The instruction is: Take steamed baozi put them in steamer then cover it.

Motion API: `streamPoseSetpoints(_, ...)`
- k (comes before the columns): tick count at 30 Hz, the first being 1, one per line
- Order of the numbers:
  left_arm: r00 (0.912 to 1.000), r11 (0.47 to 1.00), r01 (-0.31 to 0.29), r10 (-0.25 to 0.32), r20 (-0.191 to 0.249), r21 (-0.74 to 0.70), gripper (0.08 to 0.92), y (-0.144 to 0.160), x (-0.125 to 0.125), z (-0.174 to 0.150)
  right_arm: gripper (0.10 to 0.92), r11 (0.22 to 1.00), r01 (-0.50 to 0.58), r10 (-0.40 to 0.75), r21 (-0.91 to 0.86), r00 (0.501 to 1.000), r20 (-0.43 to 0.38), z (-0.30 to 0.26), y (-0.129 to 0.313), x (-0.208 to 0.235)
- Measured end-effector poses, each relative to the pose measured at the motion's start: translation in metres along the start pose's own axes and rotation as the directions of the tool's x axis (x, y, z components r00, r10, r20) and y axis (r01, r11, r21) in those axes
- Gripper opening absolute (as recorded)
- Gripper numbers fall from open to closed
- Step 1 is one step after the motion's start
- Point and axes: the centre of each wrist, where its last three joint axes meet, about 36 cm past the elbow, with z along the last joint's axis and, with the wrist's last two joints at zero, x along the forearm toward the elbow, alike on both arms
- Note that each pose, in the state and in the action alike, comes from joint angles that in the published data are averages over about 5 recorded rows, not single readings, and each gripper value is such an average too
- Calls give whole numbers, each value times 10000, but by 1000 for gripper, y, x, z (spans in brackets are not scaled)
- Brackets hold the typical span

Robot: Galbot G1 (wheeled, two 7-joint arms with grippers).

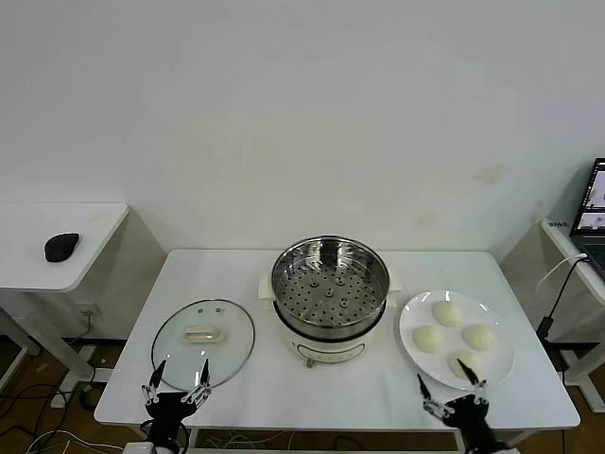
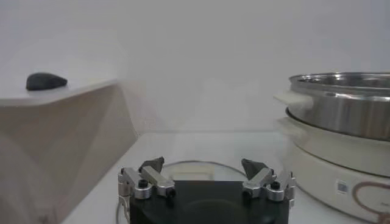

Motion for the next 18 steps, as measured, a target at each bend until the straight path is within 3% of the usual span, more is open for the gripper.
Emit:
streamPoseSetpoints(10,9998,9982,194,-195,0,-562,823,2,-1,-2,823,9079,1522,-1259,3905,9877,-925,-20,-106,-47)
streamPoseSetpoints(18,9990,9940,421,-404,190,-1005,823,6,-3,-9,823,7853,3562,-2754,5064,9335,-2296,-48,-179,-104)
